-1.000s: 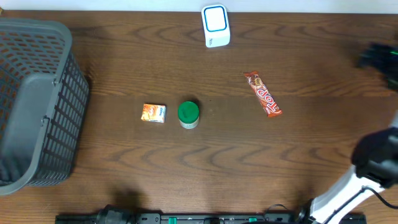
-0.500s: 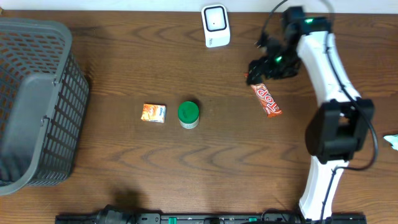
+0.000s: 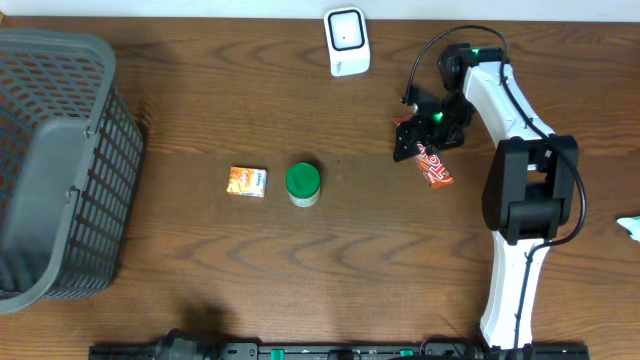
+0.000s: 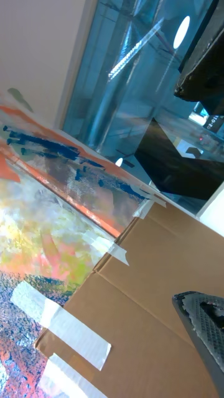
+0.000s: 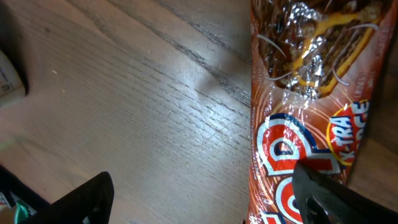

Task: Scan the item barcode
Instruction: 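Grasp the red TOP bar with the right gripper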

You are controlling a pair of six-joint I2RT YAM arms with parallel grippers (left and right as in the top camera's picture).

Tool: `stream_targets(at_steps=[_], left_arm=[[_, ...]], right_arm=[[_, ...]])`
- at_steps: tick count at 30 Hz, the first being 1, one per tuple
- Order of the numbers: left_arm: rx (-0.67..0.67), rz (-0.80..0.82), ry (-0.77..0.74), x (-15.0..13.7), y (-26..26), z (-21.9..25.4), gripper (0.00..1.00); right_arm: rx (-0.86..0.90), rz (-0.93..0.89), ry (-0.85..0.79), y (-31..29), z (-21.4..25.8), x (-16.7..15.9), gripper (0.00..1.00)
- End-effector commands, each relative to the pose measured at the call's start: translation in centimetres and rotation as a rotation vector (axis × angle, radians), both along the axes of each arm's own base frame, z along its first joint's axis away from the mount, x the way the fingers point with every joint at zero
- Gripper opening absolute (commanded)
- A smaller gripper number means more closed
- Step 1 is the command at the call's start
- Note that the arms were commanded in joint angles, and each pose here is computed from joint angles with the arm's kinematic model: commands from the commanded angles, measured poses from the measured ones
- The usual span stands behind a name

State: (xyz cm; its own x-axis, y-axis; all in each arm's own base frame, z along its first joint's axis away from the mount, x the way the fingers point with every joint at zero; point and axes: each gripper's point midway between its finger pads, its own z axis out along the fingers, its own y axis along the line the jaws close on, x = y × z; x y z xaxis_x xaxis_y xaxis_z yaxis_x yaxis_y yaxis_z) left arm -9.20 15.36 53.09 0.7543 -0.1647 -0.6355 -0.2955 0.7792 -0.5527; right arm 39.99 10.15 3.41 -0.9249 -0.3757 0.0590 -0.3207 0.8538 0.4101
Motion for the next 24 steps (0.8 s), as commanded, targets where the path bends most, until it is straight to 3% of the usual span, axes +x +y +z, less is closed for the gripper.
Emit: stream_targets(at_steps=[1, 11, 19, 24], left_arm=[[0.003, 0.014, 0.002, -0.4, 0.2, -0.1, 0.98], [0.003, 0.014, 0.002, -0.4, 0.2, -0.1, 0.98], [0.003, 0.014, 0.002, -0.4, 0.2, -0.1, 0.98], [0.003, 0.014, 0.002, -0.4, 0.2, -0.1, 0.98]], right_arm=[[-0.008, 0.02, -0.002, -0.6, 0.3, -0.2, 0.87], [-0.063, 0.016, -0.005, -2.0, 0.1, -0.1, 0.87], [-0.096, -0.017, -0.055, -4.0, -0.3, 1.3, 0.95], [-0.051, -0.029, -0.047, -3.5, -0.2, 1.2, 0.92]])
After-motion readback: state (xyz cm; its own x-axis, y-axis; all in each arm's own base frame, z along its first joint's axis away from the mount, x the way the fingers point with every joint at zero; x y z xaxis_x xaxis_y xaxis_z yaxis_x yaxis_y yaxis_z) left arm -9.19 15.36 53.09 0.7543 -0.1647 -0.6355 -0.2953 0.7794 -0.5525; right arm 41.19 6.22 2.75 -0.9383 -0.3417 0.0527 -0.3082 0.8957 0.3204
